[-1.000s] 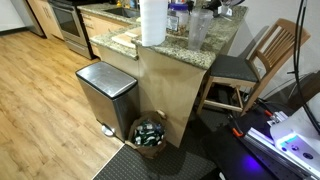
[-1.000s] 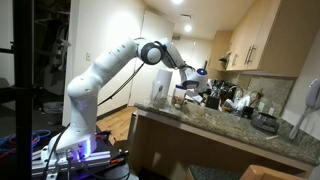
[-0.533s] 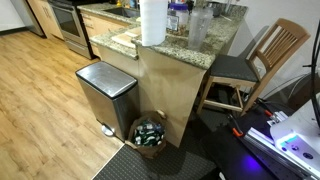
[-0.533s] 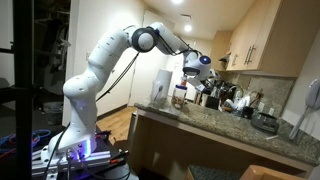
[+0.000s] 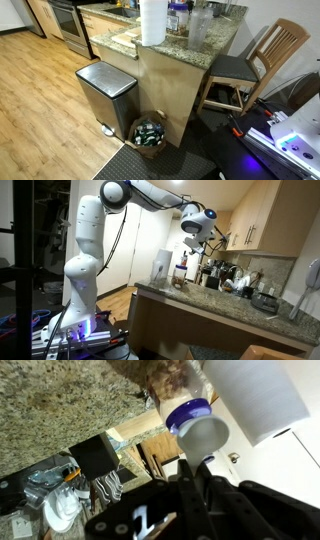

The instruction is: Pick up the spoon and put it in the bottle

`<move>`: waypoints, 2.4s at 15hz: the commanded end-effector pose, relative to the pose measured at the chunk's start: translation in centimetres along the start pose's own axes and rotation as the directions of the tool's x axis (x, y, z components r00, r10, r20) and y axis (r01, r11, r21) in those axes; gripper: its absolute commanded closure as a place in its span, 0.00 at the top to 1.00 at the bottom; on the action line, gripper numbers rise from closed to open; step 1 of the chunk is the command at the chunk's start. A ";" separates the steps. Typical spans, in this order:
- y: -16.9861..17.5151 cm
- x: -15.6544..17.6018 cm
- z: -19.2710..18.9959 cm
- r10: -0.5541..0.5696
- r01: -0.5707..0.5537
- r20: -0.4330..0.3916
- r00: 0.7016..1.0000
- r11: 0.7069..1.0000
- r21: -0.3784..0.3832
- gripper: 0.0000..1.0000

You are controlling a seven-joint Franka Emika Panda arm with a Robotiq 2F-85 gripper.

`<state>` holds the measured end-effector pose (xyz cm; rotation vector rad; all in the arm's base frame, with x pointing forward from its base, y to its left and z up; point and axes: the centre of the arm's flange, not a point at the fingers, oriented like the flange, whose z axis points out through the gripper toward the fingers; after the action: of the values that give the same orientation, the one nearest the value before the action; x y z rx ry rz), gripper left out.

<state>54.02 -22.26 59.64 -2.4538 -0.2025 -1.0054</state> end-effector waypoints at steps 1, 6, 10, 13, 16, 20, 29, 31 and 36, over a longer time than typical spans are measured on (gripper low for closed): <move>-3.9 -2.5 -5.0 0.000 -0.001 0.204 0.979 1.000 0.002 0.00; -5.8 -5.1 -5.8 -0.032 -0.046 0.403 0.915 0.982 0.181 0.00; -6.0 -4.8 -5.7 -0.025 -0.048 0.380 0.925 0.983 0.180 0.00; -6.7 -4.3 -4.4 -0.038 -0.044 0.419 0.907 0.982 0.185 0.00; -9.0 -4.0 -2.3 -0.039 -0.026 0.539 0.841 0.993 0.113 0.00; -13.4 -3.7 1.6 -0.054 0.040 0.686 0.726 0.999 0.036 0.00; -13.8 -4.3 4.6 -0.082 0.054 0.708 0.702 0.997 0.062 0.00; -15.0 -4.3 6.6 -0.107 0.072 0.734 0.670 0.994 0.079 0.00; -18.1 -4.5 12.2 -0.218 0.212 0.779 0.588 0.971 0.111 0.00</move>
<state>51.05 -2.50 56.33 -2.6906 -0.6874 0.0972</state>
